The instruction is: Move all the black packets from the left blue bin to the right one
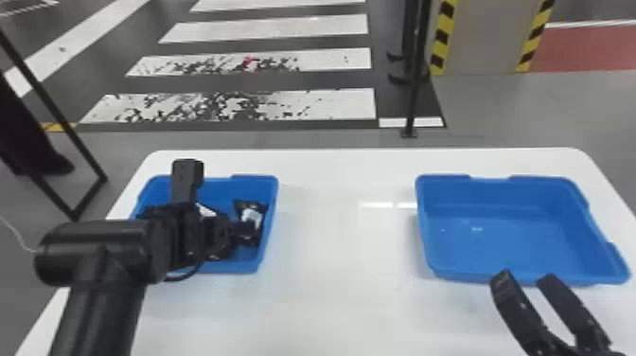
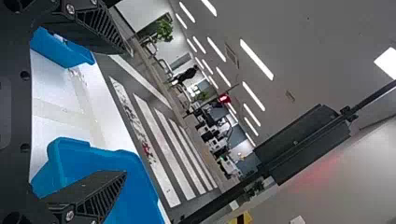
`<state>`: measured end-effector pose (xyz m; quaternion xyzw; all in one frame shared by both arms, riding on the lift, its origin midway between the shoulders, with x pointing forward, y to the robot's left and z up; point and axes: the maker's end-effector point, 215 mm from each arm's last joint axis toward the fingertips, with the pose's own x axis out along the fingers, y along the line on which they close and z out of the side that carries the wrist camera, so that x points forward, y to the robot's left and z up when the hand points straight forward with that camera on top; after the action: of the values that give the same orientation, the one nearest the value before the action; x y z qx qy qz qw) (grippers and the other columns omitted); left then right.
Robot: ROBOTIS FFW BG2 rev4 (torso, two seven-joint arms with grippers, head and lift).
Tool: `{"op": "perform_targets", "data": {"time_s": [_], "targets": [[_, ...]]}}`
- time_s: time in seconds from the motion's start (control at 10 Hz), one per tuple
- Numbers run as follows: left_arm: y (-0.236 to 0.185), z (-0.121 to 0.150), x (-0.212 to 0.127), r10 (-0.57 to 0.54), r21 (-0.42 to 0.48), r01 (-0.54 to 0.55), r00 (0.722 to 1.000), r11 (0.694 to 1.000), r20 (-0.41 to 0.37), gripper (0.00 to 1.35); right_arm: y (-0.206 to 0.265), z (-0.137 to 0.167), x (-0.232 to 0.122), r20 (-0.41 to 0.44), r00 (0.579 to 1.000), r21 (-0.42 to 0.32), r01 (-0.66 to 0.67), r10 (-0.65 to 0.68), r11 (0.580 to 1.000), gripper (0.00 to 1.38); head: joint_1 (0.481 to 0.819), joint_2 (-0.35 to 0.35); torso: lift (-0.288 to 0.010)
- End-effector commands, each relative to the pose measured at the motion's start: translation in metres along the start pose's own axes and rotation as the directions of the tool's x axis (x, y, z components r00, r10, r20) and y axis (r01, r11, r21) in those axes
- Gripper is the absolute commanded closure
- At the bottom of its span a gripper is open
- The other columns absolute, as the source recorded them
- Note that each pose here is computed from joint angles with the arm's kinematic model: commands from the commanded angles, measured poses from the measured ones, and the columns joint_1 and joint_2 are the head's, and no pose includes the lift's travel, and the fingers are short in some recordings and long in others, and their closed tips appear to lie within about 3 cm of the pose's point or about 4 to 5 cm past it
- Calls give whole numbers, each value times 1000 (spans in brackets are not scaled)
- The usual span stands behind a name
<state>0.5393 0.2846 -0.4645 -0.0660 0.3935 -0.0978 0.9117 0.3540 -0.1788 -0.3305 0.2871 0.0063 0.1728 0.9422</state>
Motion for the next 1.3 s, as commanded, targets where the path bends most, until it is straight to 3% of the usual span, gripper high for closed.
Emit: {"op": "perform_targets", "data": {"time_s": [0.0, 0.2, 0.4, 0.5, 0.8, 1.0, 1.2], "targets": [[2, 6, -30, 2, 11, -3, 998, 1000, 62, 1208, 3, 1, 1, -5, 1000, 2, -7, 7, 1000, 105, 695, 131, -140], [-19, 19, -73, -47, 45, 40, 987, 998, 151, 1208, 15, 0, 7, -33, 998, 2, -45, 45, 999, 105, 695, 147, -140], [-69, 12, -101, -171, 77, 159, 968, 984, 183, 1208, 42, 1, 17, -91, 990, 16, -109, 110, 994, 105, 695, 154, -140], [-97, 7, -111, -239, 91, 225, 952, 970, 193, 1208, 47, 5, 22, -80, 989, 36, -124, 126, 992, 105, 695, 144, -140], [-178, -10, -130, -410, 134, 391, 895, 911, 174, 1208, 57, -6, 29, -136, 978, 80, -149, 159, 986, 13, 695, 76, -140], [-220, -19, -146, -497, 158, 475, 854, 866, 157, 1208, 61, -15, 34, -179, 968, 96, -159, 174, 983, 134, 695, 33, -140], [-250, -26, -159, -560, 169, 537, 817, 826, 140, 1208, 64, -17, 44, -197, 961, 108, -176, 194, 979, 156, 695, -13, -140]]}}
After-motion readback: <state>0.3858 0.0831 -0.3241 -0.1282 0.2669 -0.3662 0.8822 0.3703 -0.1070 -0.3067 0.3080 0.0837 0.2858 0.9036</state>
